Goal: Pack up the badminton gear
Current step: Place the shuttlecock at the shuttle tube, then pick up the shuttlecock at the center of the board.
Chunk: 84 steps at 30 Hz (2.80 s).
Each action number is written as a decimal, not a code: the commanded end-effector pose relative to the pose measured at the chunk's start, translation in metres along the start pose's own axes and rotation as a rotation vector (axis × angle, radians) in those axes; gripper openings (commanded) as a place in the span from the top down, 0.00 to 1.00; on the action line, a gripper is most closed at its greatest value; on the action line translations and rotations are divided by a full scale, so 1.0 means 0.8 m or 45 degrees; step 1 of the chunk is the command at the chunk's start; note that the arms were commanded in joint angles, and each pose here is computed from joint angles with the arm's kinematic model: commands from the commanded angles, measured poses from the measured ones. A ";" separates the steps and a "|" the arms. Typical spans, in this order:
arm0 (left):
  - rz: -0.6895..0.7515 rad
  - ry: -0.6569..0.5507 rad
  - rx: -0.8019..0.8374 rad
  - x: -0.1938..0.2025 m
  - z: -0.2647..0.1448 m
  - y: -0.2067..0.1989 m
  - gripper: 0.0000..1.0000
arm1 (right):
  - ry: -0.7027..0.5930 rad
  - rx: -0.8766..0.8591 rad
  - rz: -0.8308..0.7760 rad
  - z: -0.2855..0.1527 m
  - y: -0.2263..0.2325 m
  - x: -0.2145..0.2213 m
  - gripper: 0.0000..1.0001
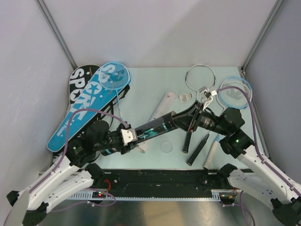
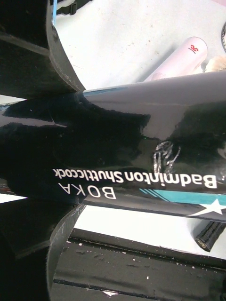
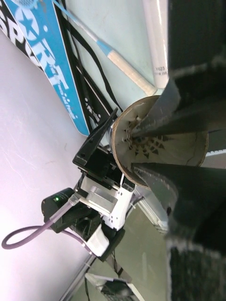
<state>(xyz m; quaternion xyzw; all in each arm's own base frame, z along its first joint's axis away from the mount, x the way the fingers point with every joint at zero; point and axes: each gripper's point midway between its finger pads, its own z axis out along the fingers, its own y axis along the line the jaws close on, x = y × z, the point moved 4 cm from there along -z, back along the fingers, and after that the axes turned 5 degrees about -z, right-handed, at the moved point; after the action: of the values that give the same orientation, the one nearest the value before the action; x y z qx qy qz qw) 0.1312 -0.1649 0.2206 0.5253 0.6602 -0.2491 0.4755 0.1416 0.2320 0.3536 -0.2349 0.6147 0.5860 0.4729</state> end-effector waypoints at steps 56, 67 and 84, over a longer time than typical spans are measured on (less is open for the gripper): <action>-0.103 -0.291 -0.148 -0.031 -0.012 0.007 0.61 | 0.124 1.023 0.336 -0.218 -0.589 -0.062 0.29; -0.102 -0.286 -0.155 -0.029 -0.012 0.008 0.61 | 0.226 0.924 0.463 -0.211 -0.592 -0.029 0.38; -0.103 -0.287 -0.179 -0.028 -0.013 0.010 0.61 | 0.283 0.917 0.503 -0.221 -0.553 -0.029 0.64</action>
<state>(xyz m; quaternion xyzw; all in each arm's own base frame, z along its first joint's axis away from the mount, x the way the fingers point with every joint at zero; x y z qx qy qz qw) 0.1308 -0.1610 0.2268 0.4423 0.6651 -0.2748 0.5353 0.4785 -0.0304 0.0975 0.0271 0.8662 0.3867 0.3154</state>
